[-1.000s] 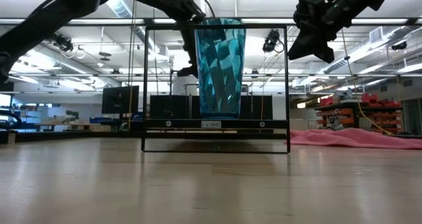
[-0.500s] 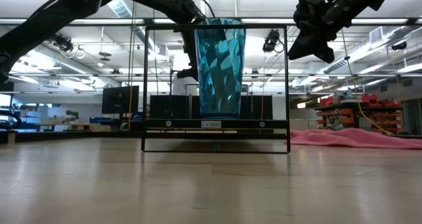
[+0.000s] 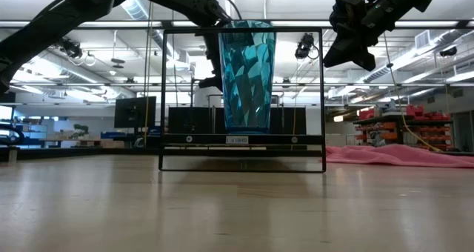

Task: Stack small to large cups/mugs on shelf
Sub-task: Put the pink cup on the shelf

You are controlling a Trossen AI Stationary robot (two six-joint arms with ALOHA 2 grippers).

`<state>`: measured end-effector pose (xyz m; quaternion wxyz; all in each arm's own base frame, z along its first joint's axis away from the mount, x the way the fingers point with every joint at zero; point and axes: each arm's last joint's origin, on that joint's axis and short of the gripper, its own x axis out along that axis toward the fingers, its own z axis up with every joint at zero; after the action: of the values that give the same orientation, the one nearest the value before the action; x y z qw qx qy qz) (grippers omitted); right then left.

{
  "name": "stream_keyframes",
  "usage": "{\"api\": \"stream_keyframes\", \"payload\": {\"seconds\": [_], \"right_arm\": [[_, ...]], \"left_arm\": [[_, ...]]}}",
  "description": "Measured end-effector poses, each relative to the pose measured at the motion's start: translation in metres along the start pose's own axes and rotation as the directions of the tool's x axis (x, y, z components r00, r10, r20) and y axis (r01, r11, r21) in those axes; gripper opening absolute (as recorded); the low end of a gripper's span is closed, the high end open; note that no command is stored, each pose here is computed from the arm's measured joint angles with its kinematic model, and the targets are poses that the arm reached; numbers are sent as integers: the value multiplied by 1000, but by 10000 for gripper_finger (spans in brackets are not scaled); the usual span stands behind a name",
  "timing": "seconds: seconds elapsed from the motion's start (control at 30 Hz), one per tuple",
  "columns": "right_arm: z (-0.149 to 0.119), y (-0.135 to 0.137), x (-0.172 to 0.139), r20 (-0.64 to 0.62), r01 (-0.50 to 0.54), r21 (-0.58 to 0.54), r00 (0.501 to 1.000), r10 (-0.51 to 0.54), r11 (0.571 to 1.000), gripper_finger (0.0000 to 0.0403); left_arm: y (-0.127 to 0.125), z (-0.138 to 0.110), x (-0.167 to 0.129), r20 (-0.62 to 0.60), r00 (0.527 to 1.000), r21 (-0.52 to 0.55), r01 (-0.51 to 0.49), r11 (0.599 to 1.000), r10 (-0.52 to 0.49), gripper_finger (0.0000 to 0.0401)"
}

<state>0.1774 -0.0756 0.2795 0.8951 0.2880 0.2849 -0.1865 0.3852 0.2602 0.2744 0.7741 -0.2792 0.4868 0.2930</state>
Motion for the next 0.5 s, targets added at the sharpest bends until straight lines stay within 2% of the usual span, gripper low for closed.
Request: {"api": "stream_keyframes", "payload": {"seconds": [0.23, 0.5], "right_arm": [[0, 0, 0, 0, 0, 0, 1000, 0, 1000, 54], [0, 0, 0, 0, 0, 0, 1000, 0, 1000, 54]], "left_arm": [[-6, -2, 5, -14, 1000, 22, 28, 999, -28, 9], [-4, -3, 6, -26, 1000, 17, 12, 1000, -12, 10]]}}
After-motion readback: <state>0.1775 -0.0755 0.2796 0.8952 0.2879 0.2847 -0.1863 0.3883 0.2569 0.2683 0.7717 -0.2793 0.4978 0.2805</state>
